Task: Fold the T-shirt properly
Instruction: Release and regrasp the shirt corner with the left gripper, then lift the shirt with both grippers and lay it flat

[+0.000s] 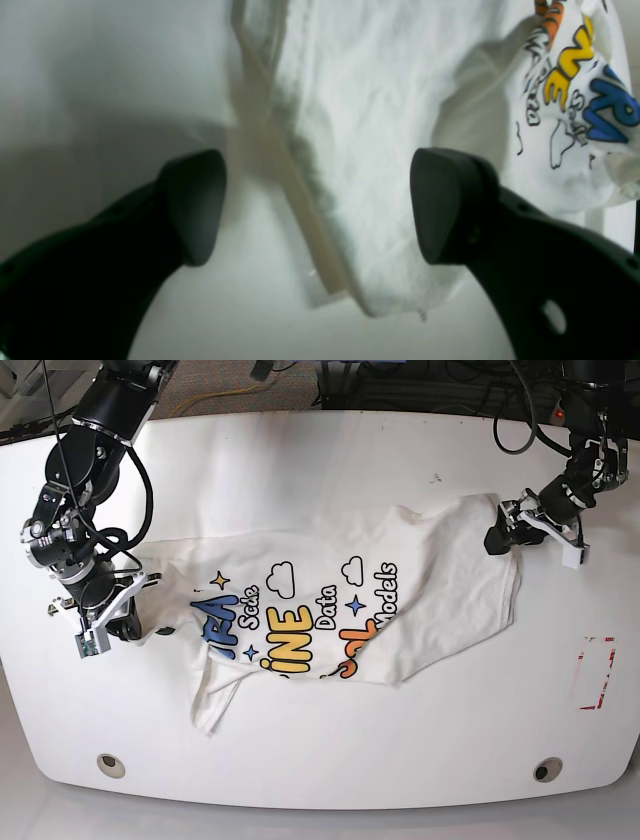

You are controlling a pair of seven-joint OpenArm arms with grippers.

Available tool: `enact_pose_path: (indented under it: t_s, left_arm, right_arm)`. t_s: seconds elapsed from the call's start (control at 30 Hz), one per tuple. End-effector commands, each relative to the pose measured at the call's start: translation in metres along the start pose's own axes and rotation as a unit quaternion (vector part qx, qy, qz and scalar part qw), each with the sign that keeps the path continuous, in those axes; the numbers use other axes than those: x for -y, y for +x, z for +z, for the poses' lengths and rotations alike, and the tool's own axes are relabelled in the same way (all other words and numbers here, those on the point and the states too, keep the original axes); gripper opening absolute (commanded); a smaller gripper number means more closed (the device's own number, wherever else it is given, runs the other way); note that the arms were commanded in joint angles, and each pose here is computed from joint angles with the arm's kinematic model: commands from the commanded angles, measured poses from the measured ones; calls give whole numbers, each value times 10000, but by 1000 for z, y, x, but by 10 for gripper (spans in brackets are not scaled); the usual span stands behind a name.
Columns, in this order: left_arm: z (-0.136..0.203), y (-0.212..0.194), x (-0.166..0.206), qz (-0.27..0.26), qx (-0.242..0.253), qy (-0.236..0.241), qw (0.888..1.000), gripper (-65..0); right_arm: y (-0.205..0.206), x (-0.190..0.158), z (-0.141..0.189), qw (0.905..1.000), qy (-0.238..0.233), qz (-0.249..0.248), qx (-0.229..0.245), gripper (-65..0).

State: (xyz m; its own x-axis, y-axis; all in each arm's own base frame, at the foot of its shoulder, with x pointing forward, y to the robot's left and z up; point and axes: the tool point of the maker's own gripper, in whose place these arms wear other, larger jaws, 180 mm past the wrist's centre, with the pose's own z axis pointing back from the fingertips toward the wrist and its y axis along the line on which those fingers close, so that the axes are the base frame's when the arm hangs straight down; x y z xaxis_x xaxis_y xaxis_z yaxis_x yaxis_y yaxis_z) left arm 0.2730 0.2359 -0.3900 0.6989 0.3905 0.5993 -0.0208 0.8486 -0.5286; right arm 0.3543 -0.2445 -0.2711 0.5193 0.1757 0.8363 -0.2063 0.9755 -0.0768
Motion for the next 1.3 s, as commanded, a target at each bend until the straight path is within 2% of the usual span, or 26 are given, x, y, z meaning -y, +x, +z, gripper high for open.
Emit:
enact_pose_path:
  t_s: [0.0, 0.17, 0.2, 0.27, 0.3, 0.37, 0.47, 0.63, 0.9, 1.13, 1.27]
  left_arm:
    - [-3, 13, 10, -190, 113, -136, 9997, -118]
    - [-18, 8, 13, -127, -14, -189, 9997, -124]
    - [-20, 7, 12, -106, -39, -183, 9998, -142]
    - [-26, 7, 12, -96, -88, -202, 9997, -232]
    - [-29, 8, 14, -105, -107, -224, 9996, -299]
    - [-32, 11, 15, -111, -97, -236, 9996, -490]
    - [-32, 12, 16, -117, -88, -244, 9996, -650]
    - [-30, 17, 16, -168, -42, -244, 9996, -647]
    - [-23, 57, 49, -601, 390, -492, 9962, -646]
    - [-10, 116, 85, -1166, 949, -674, 9863, -646]
    - [-3, 150, 97, -1467, 1101, -710, 9805, -646]
  right_arm:
    - [16, 4, 5, 9996, -51, 85, 261, -650]
    - [15, 4, 5, 9996, -50, 84, 253, -650]
    - [15, 4, 5, 9996, -50, 84, 253, -650]
    - [15, 4, 5, 9996, -50, 84, 253, -650]
    - [15, 5, 5, 9996, -56, 80, 255, -650]
    - [15, 5, 5, 9996, -55, 79, 247, -650]
    - [15, 5, 5, 9996, -55, 79, 247, -650]
    - [16, 4, 6, 9996, -62, 98, 271, -650]
    - [38, 2, 19, 9977, -156, 335, 568, -650]
    - [74, 10, 21, 9940, -285, 459, 955, -650]
    - [96, 17, 17, 9922, -301, 402, 1145, -650]
